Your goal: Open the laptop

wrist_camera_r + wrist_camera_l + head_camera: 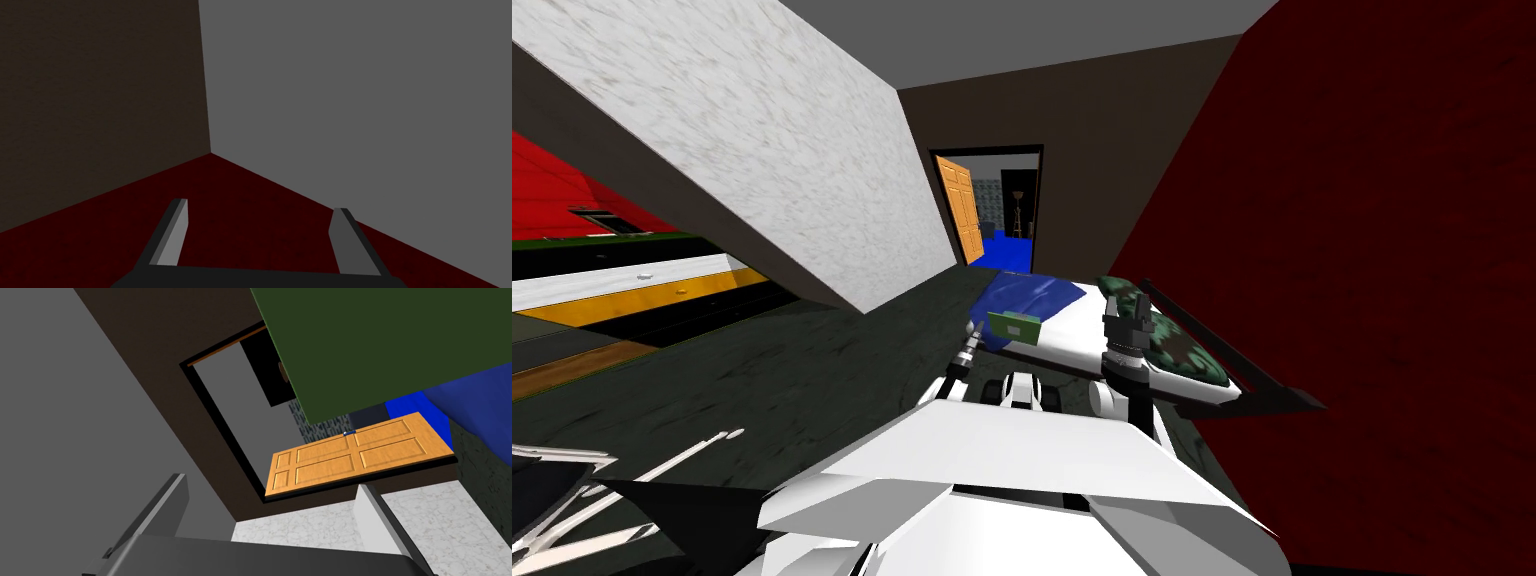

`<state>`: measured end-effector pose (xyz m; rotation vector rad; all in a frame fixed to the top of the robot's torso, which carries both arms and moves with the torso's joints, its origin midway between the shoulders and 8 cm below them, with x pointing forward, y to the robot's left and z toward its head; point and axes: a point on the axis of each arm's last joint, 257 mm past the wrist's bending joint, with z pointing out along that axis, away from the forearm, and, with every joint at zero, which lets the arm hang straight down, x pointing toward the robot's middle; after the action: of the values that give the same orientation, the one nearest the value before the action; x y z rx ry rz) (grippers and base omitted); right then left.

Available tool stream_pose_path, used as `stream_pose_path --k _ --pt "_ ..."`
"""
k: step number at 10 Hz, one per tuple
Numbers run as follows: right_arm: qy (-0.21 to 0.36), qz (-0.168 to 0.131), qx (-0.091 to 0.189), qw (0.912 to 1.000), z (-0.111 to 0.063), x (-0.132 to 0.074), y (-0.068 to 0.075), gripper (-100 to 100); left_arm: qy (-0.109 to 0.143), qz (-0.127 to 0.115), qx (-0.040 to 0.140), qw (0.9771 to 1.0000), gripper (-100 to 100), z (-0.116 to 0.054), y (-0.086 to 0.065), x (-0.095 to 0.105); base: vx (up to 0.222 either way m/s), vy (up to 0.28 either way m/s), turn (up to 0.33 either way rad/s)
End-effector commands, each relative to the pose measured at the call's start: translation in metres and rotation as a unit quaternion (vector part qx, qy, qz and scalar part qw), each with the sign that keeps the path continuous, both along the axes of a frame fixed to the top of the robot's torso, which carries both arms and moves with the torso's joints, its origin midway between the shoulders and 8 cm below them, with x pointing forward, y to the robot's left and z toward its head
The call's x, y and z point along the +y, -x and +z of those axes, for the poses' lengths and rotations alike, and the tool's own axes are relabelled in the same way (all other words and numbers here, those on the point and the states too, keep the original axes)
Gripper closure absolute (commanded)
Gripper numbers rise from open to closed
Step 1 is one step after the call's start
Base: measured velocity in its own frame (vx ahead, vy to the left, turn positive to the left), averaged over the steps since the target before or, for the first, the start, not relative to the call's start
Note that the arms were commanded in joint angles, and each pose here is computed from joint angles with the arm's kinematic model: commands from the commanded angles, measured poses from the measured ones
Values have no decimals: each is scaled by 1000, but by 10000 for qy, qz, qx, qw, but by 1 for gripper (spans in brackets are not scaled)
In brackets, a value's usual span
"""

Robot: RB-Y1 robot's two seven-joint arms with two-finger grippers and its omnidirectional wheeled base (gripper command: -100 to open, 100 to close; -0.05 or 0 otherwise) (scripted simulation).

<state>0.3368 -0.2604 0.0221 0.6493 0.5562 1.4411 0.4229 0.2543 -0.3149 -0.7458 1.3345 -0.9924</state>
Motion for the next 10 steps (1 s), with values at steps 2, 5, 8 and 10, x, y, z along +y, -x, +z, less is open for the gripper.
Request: stream_pose_path --k 2,5,8,10 --pt "0 0 0 10000 0 0 0 0 -95 -22 229 9997 -100 -23 1 -5 126 19 -25" --pt "0 0 0 10000 0 0 0 0 -188 -49 422 9989 -100 -42 2 -6 77 20 -31" --pt "0 0 0 10000 0 0 0 0 -237 -64 510 9984 -100 -49 3 -6 86 16 -23" --pt "-1 0 0 10000 0 0 0 0 -245 -55 502 9984 -100 -47 -2 -5 55 -22 -20"
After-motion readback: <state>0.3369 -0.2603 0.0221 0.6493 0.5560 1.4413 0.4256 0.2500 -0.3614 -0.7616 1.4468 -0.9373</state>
